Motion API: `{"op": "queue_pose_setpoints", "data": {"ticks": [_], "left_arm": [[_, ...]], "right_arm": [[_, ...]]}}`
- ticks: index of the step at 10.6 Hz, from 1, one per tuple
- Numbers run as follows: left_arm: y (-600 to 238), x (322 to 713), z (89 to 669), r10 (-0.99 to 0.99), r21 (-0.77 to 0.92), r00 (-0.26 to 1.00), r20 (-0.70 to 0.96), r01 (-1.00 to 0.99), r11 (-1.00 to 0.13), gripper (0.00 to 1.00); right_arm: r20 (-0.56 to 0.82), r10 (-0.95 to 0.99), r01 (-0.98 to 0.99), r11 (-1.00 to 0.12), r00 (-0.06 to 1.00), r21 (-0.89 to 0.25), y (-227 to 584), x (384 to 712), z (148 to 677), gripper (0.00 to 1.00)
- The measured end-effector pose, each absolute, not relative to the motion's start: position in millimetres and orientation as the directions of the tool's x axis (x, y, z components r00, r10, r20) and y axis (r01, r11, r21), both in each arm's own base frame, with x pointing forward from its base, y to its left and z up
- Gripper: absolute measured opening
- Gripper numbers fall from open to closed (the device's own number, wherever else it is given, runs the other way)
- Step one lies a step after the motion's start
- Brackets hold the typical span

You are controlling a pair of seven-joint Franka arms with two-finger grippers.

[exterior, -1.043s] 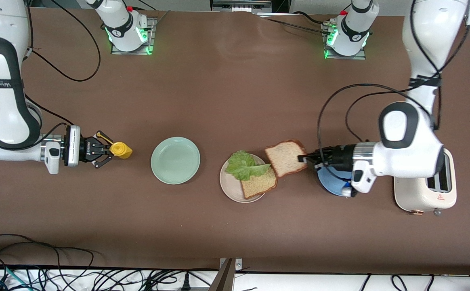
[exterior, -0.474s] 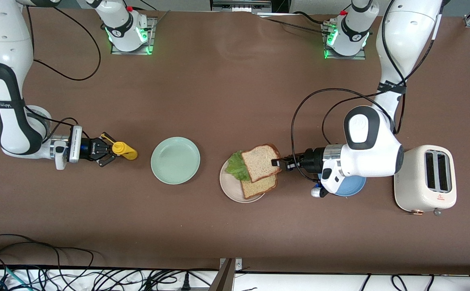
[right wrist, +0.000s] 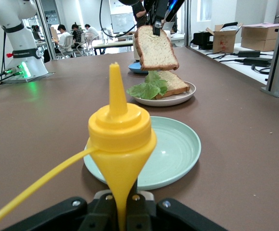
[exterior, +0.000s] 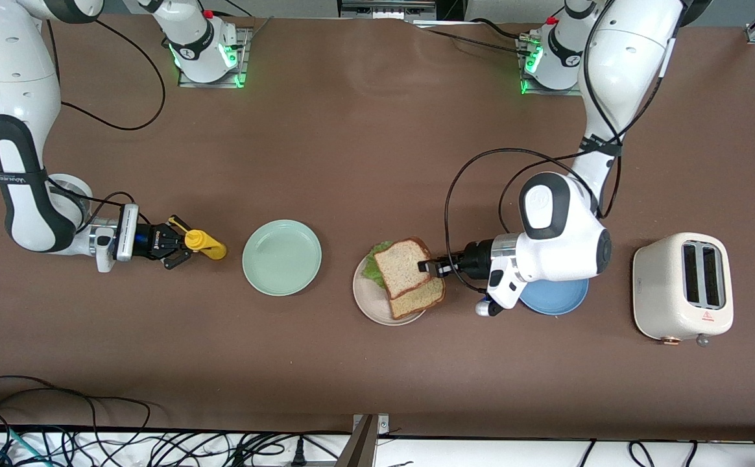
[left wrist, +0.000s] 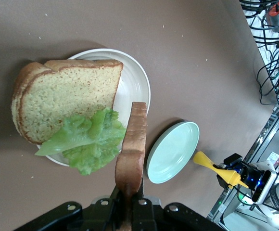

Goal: Make sandwich on beige plate with both arms

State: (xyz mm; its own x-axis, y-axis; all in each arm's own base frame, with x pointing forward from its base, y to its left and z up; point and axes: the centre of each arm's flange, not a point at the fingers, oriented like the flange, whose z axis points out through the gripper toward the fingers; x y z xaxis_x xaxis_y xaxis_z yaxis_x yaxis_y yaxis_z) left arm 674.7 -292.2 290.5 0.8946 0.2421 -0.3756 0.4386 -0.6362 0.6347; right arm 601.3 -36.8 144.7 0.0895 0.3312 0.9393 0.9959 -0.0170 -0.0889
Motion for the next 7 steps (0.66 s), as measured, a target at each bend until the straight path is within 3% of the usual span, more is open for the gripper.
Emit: {"op": "queue_pose_setpoints", "data": {"ticks": [3, 6, 7], "left_arm": [[-294, 674, 276, 0.246, 0.624, 0.889, -0.387, 0.449, -0.64, 0.09], [-294, 676, 269, 0.269, 0.622, 0.888, -0.372, 0.454, -0.638, 0.09], [-296, 675, 265, 0.272, 0.621, 0.888, -0.37, 0.454, -0.639, 0.09]], "right_arm": [[0.955, 0.281, 0.995, -0.05, 0.099, -0.088, -34, 597, 121, 0.04], [0.956, 0.278, 0.995, -0.05, 0.099, -0.088, -33, 597, 121, 0.12], [0.956, 0.278, 0.995, -0.05, 0.099, -0.088, -33, 597, 121, 0.26]]}}
